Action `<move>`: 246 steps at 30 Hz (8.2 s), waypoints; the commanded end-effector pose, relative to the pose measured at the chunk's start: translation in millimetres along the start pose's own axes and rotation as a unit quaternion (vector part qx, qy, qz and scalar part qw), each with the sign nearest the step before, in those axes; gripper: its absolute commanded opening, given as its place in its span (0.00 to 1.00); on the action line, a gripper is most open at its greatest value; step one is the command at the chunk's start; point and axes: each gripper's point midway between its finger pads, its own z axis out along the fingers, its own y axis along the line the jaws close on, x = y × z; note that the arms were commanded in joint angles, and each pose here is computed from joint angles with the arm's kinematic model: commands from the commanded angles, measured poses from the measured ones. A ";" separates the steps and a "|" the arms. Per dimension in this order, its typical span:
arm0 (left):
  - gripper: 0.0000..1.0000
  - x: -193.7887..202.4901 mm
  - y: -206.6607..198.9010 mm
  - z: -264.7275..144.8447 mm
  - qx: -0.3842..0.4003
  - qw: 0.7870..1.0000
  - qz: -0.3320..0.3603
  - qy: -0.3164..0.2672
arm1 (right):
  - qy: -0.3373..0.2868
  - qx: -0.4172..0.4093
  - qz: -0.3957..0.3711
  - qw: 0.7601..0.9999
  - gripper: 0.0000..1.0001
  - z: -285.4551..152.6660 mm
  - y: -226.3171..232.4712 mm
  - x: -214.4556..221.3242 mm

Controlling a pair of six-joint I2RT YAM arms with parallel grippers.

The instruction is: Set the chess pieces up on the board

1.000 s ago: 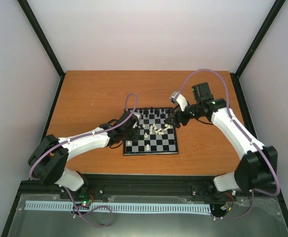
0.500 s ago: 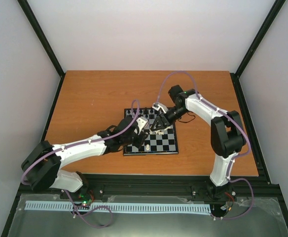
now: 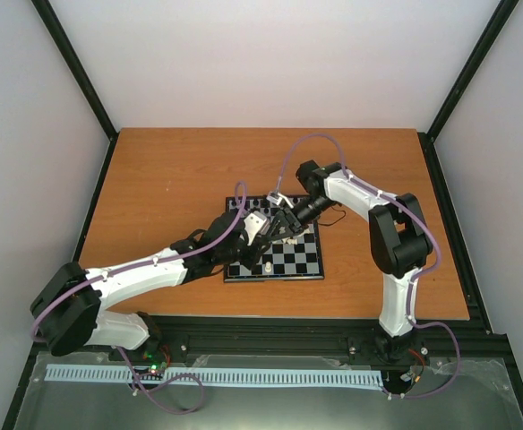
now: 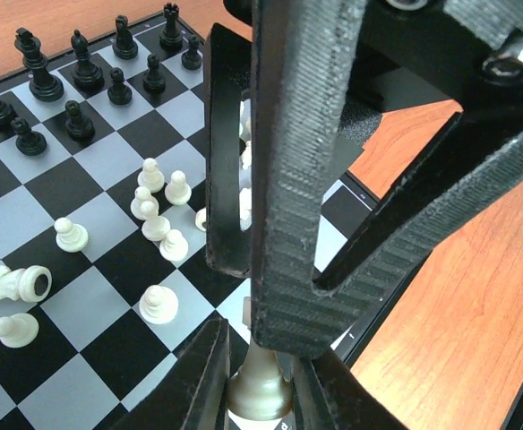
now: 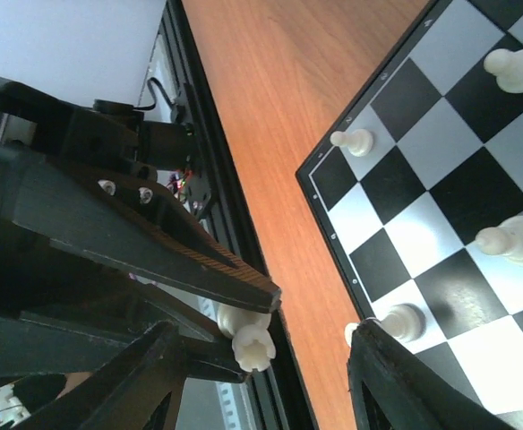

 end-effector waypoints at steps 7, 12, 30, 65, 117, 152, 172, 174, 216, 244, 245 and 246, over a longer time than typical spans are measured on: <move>0.09 -13.8 -5.8 -5.5 0.006 0.999 0.015 -0.030 | 0.007 -0.066 0.004 0.998 0.37 8.8 23.5 3.3; 0.09 -15.2 -3.6 -6.8 -0.001 0.999 0.014 -0.035 | 0.009 -0.077 0.012 0.997 0.30 10.7 24.5 5.7; 0.09 -20.6 -7.7 -16.8 0.011 0.998 0.015 -0.057 | 0.012 -0.073 0.019 0.997 0.25 15.0 16.5 7.5; 0.43 -25.4 -0.1 -28.1 -0.008 0.996 -0.002 -0.087 | -0.007 -0.043 0.003 0.999 0.11 3.3 6.3 -2.0; 0.56 -15.1 32.7 -34.2 -0.087 0.991 -0.046 -0.087 | 0.036 0.357 -0.123 0.925 0.46 -58.4 -83.9 89.8; 0.56 -10.3 32.5 -27.4 -0.086 0.993 -0.044 -0.072 | 0.091 0.360 -0.135 0.919 0.08 -34.4 -90.7 115.2; 0.57 -10.0 32.2 -26.8 -0.086 0.993 -0.044 -0.070 | 0.095 0.340 -0.133 0.926 0.09 -28.9 -85.7 122.1; 0.57 -9.9 31.9 -26.4 -0.086 0.993 -0.043 -0.069 | 0.095 0.341 -0.133 0.926 0.09 -29.4 -85.9 121.9; 1.00 -92.4 48.9 -93.9 -0.153 0.957 -0.155 -0.190 | -0.159 0.398 -0.200 0.881 0.50 -140.3 -9.4 69.8; 0.29 8.0 107.2 42.7 -0.227 0.952 -0.135 0.156 | -0.145 0.373 -0.228 0.888 0.54 -129.1 -2.3 78.6; 0.29 7.4 106.4 43.8 -0.225 0.952 -0.135 0.157 | -0.145 0.372 -0.229 0.888 0.54 -128.9 -2.1 78.6; 0.28 7.2 106.8 44.7 -0.226 0.952 -0.134 0.157 | -0.145 0.372 -0.228 0.888 0.54 -128.9 -2.6 78.7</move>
